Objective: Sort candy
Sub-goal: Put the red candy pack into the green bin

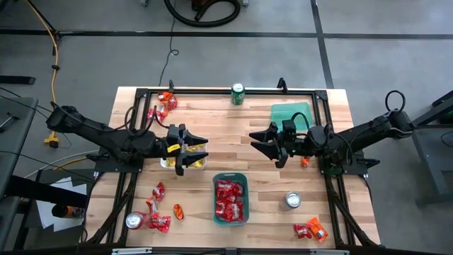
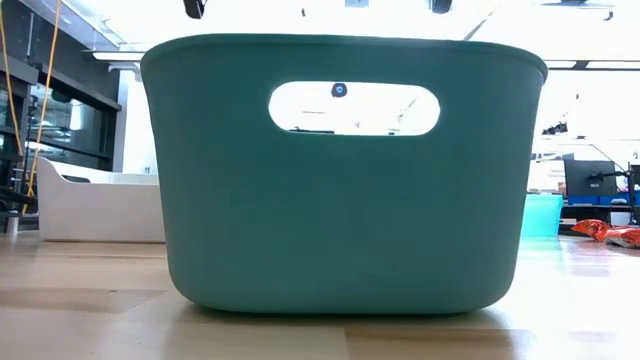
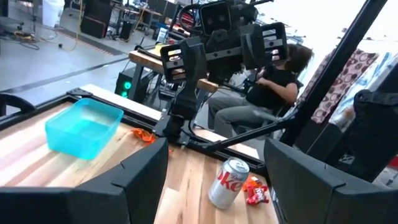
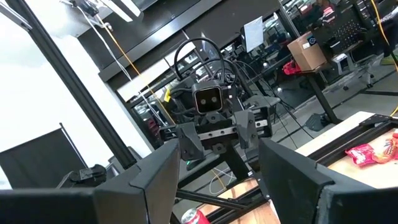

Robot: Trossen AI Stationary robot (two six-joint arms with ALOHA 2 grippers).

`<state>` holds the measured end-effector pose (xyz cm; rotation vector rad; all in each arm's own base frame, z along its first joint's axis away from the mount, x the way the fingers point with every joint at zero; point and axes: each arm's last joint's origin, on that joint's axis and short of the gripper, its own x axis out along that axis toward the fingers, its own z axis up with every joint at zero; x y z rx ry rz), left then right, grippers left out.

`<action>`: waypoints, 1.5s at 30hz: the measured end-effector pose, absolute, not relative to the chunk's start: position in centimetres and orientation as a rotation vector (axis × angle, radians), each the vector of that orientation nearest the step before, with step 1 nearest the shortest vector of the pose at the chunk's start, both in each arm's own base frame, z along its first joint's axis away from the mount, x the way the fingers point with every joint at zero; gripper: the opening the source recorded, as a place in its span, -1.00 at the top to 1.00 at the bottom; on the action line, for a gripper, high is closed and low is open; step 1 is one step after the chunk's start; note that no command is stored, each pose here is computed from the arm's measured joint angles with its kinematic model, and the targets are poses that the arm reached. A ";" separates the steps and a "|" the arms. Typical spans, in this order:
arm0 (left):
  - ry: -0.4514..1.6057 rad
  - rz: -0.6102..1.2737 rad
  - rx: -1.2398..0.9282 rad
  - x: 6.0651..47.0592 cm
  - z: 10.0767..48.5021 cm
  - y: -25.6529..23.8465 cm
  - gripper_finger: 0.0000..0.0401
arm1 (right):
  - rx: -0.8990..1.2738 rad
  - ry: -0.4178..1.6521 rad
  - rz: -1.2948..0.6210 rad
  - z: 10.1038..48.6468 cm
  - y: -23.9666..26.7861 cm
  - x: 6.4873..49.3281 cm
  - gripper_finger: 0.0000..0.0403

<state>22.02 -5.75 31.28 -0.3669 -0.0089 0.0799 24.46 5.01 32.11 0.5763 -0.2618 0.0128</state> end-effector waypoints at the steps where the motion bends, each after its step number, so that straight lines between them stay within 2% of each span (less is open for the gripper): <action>1: -0.009 0.080 -0.360 22.0 31.3 -5.8 -0.26 | 0.576 -0.262 0.013 32.1 5.0 24.5 -0.06; 11: -0.002 0.087 -0.325 22.0 31.2 -5.7 -0.26 | 0.569 -0.228 0.013 31.8 5.1 24.5 -0.06; 14: -0.003 0.102 -0.324 22.0 31.2 -5.7 -0.26 | 0.569 -0.168 0.079 31.5 5.3 24.5 -0.06; 17: -0.003 0.106 -0.324 22.0 31.2 -5.6 -0.26 | 0.605 -0.065 0.133 31.8 6.0 24.4 -0.06; 26: -0.001 0.109 -0.323 22.0 31.2 -5.6 -0.26 | 0.591 0.298 0.121 33.4 8.0 23.7 -0.06; 37: 0.036 0.115 -0.308 22.0 30.8 -5.6 -0.26 | 1.000 0.654 0.383 33.8 15.6 19.4 -0.06; 45: 0.045 0.116 -0.305 22.0 30.7 -5.6 -0.26 | 1.193 0.929 0.315 30.5 22.8 16.0 -0.06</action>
